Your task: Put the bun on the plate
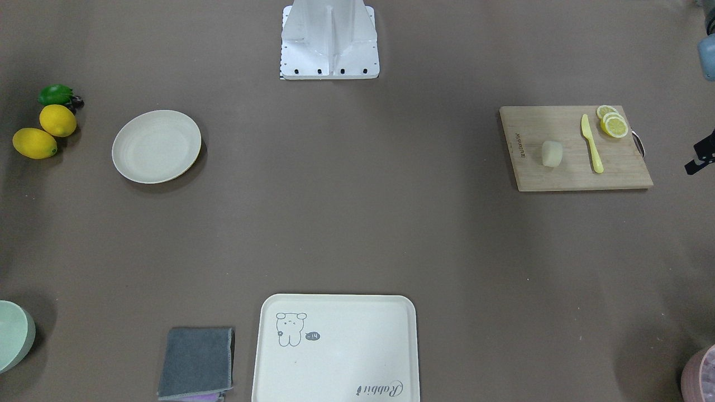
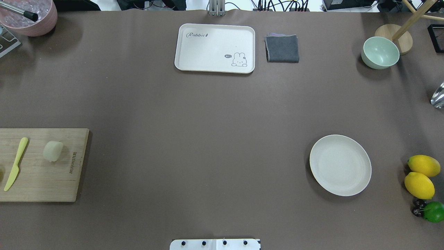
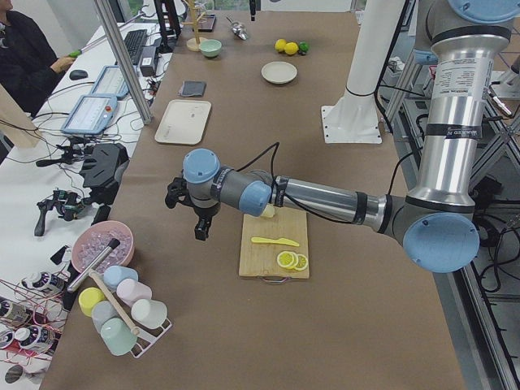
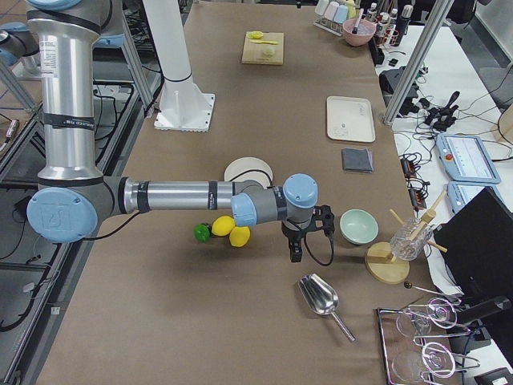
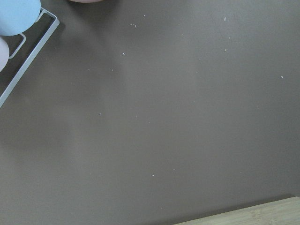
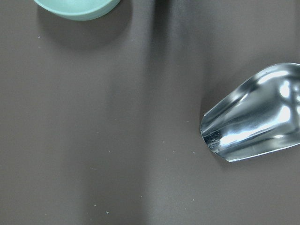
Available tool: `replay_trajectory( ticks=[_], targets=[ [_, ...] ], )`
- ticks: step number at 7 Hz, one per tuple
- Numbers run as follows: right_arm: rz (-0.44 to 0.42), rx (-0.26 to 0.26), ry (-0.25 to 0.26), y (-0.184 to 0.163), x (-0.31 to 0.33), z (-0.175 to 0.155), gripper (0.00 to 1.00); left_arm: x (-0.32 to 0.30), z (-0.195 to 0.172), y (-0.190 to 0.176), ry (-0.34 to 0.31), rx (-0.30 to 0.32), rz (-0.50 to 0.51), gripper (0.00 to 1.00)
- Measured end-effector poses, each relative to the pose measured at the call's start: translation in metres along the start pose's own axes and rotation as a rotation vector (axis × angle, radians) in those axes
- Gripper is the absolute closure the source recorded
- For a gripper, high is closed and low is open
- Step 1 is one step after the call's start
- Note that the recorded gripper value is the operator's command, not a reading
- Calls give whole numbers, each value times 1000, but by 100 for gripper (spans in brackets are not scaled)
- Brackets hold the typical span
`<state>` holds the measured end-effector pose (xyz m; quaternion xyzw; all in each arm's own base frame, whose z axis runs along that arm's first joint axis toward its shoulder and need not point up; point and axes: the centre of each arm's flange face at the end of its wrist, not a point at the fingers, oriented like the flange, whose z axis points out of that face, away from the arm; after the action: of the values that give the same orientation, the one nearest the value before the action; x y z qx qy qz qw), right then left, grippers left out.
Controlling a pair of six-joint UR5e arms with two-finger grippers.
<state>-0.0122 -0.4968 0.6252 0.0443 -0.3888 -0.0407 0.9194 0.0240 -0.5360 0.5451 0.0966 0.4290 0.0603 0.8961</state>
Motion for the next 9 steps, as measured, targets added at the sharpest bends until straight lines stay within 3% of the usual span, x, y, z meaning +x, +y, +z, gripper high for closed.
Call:
replay_trajectory(
  ticks=[2,5,7,9],
  targets=[
    [-9,33,-4,-1,-17,-16,0,2,1,2,1,2,7,2],
    [95,50,-21,-1,-39,-26,5,13,3,-1,7,4,30,2],
    [166,33,-5,-2,-104,-1,7,21,13,-1,13,-12,32,2],
    [153,14,-24,13,-176,39,10,30,22,0,17,-30,12,2]
  ],
)
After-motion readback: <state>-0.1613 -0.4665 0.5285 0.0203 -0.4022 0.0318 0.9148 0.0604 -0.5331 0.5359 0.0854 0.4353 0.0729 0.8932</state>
